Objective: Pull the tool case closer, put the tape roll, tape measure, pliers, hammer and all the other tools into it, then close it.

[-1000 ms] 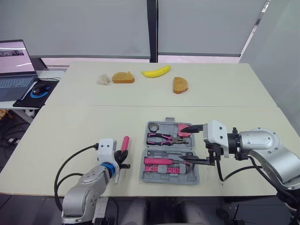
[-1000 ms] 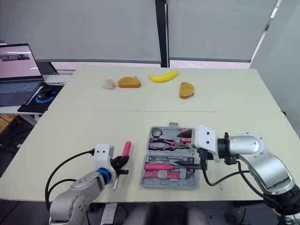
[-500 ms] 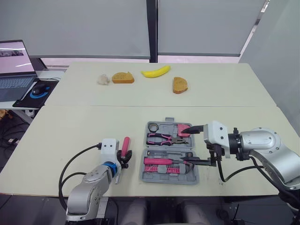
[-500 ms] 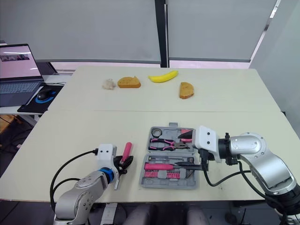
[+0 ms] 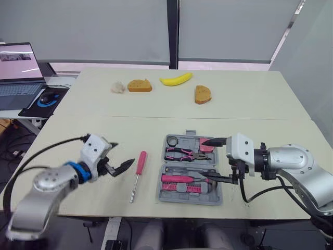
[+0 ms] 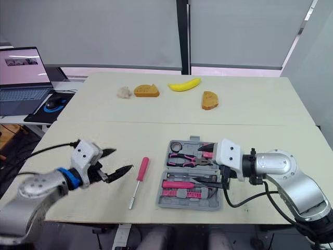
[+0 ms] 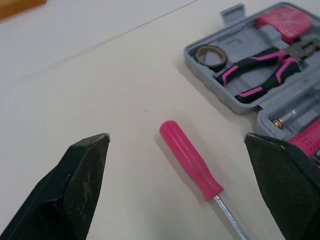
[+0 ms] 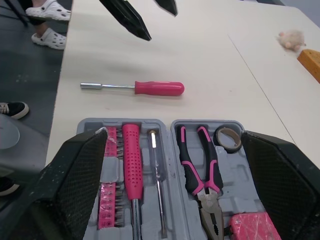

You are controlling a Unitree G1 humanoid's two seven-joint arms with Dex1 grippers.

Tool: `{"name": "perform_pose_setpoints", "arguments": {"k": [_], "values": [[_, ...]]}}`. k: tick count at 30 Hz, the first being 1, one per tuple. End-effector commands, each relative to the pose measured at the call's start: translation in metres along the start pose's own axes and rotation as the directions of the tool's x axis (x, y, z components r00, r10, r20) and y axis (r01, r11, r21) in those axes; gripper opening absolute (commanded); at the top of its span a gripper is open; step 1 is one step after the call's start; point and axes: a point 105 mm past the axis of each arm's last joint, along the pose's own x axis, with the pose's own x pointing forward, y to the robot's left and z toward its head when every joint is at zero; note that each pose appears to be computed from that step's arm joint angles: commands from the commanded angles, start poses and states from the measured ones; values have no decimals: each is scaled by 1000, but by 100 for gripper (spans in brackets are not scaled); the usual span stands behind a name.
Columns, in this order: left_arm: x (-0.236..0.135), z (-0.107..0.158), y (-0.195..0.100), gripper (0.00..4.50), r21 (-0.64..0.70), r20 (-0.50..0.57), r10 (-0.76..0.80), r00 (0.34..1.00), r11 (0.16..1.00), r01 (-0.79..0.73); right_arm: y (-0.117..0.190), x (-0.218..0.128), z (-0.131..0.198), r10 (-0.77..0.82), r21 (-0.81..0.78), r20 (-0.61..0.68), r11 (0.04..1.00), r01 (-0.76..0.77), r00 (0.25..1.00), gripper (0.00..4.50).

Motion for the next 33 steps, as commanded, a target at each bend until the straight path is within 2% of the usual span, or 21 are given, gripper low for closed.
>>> {"name": "perform_pose_setpoints", "arguments": {"k": [1,3,5,8,11,17,22,25,33], "values": [[3,-1,-9,448,348,-63,-287,956,891,290,6,1,10,-11,-4,22,1000,11,1000,450],[4,-10,-4,448,536,-202,-400,894,719,443,11,2,9,-5,15,19,1000,4,1000,450],[9,-15,3,448,620,-295,-458,839,576,533,13,2,9,0,33,16,999,0,1000,450],[22,-19,6,448,694,-422,-523,740,339,635,16,5,9,8,58,19,998,-9,1000,450],[38,-17,6,448,723,-494,-548,675,173,669,17,7,11,11,65,23,998,-13,1000,450],[62,-17,-11,448,733,-565,-598,568,-48,679,21,10,15,12,70,27,997,-14,1000,450],[66,-25,-20,448,715,-610,-606,511,-141,685,24,9,17,8,77,25,997,-10,1000,450],[75,-35,-32,389,688,-647,-600,471,-192,700,26,8,18,3,80,22,997,-5,1000,450],[75,-45,-39,137,705,-651,-600,465,-250,664,25,7,19,-2,83,16,997,1,1000,450]]}}
